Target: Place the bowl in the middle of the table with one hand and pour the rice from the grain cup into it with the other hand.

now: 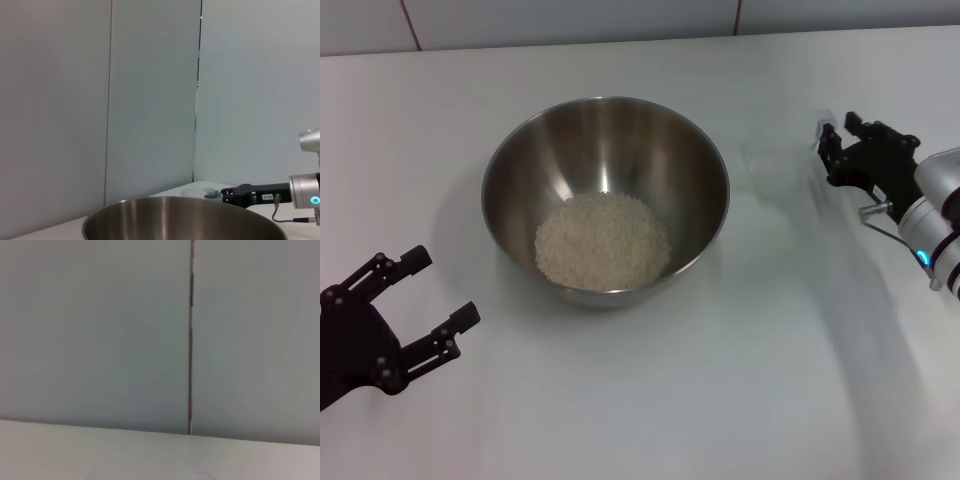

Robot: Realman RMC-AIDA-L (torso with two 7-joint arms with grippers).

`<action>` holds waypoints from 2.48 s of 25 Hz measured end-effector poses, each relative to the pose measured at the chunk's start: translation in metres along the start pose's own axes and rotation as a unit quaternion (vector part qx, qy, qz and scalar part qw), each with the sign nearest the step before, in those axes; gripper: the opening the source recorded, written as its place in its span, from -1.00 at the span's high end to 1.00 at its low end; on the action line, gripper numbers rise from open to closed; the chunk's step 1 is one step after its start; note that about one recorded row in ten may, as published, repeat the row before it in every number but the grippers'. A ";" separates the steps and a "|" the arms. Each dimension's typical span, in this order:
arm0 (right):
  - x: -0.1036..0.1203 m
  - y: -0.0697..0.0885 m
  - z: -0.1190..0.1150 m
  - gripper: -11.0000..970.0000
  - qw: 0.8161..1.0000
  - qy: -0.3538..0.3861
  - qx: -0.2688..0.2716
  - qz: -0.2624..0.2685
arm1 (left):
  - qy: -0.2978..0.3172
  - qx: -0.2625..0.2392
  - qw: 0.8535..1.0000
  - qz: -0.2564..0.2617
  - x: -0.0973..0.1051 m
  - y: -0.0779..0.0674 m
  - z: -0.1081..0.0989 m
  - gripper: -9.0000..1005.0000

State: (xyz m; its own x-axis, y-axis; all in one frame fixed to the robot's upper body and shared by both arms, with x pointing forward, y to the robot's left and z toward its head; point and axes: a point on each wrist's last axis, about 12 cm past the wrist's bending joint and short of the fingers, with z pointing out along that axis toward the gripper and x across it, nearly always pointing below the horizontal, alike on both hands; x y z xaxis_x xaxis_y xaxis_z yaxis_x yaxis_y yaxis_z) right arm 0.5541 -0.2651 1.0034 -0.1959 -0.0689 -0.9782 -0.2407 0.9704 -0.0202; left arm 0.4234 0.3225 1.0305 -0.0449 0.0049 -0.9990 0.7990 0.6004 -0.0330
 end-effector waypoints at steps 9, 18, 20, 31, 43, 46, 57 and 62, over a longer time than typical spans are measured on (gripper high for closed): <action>0.002 -0.003 -0.004 0.07 1.000 -0.003 0.007 0.007 | -0.005 0.001 1.000 0.000 -0.001 -0.001 0.000 -0.66; 0.003 -0.002 -0.005 -0.21 1.000 -0.001 0.003 0.004 | -0.005 -0.002 1.000 -0.003 0.000 -0.001 -0.002 -0.66; 0.004 -0.002 -0.007 -0.23 1.000 -0.001 0.004 0.006 | -0.005 -0.002 1.000 -0.003 0.000 -0.001 -0.002 -0.66; 0.016 -0.002 -0.038 -0.31 0.999 -0.039 -0.006 0.009 | -0.005 -0.003 1.000 -0.002 0.000 -0.002 -0.003 -0.66; 0.012 -0.001 -0.070 -0.40 0.992 -0.121 -0.020 0.022 | -0.001 -0.002 1.000 -0.002 0.001 -0.002 -0.004 -0.66; 0.010 -0.001 -0.070 -0.42 0.991 -0.129 -0.021 0.027 | -0.001 -0.001 1.000 -0.002 0.001 -0.002 -0.004 -0.66; 0.006 -0.003 -0.076 -0.61 0.987 -0.149 -0.046 0.036 | 0.002 0.003 1.000 0.001 0.000 -0.001 -0.005 -0.66; -0.007 -0.009 -0.084 -0.61 0.970 -0.153 -0.187 0.039 | 0.007 0.015 1.000 0.004 -0.001 0.000 -0.003 -0.66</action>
State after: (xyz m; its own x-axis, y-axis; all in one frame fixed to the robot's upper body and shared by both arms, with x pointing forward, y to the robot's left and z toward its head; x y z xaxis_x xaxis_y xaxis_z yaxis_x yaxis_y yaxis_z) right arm 0.4777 -0.2933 1.0278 0.0505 0.1285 -0.9904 -0.5750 0.8146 0.0764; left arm 0.4217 0.3249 1.0320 -0.0469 0.0202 -0.9987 0.8175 0.5753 -0.0268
